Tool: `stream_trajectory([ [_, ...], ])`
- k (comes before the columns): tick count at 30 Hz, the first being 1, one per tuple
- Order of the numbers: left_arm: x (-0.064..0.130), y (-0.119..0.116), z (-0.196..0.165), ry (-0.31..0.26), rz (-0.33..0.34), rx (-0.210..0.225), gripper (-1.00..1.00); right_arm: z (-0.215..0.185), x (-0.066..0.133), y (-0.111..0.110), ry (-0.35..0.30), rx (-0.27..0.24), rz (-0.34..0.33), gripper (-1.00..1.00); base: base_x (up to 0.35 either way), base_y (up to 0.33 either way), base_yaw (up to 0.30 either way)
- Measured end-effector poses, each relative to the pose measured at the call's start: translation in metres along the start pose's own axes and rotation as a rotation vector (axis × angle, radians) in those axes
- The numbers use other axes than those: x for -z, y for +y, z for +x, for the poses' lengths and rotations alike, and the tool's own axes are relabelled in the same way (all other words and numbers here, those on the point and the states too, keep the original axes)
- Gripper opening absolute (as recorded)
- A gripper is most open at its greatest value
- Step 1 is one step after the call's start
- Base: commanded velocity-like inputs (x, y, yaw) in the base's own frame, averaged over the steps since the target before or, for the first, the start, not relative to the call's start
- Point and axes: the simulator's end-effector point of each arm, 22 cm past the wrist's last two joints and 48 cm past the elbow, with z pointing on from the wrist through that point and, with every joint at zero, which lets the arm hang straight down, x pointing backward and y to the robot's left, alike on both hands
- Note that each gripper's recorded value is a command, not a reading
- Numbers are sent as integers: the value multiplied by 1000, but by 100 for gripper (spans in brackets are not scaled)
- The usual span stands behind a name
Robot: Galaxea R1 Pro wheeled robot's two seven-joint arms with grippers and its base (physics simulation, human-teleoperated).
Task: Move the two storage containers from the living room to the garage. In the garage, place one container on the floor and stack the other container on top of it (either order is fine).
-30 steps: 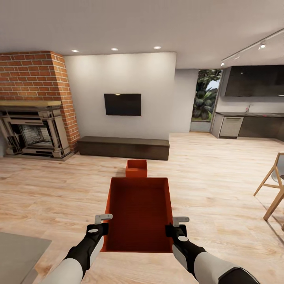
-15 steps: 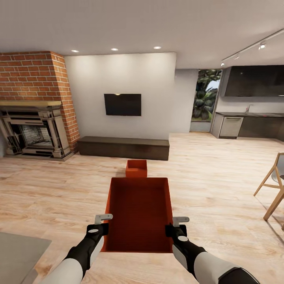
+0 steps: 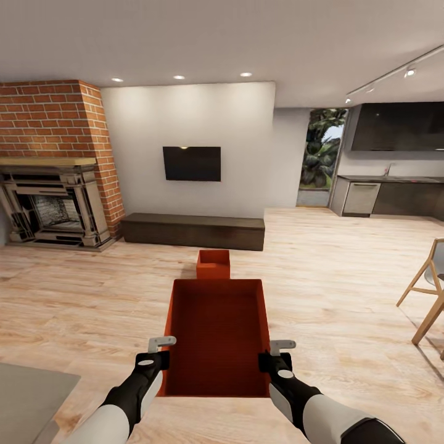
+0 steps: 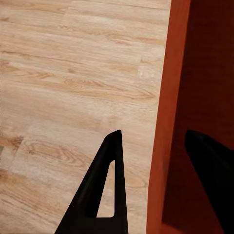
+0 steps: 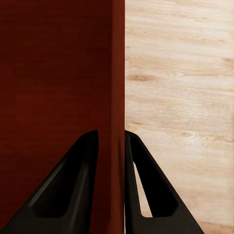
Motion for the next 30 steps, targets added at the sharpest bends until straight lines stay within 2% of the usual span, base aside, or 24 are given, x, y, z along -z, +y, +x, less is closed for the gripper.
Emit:
stream_trajectory([
  [30,0,-1,4,10,3,14,-100,-2,0,0,-4,11,-1,-100,0,0,0],
])
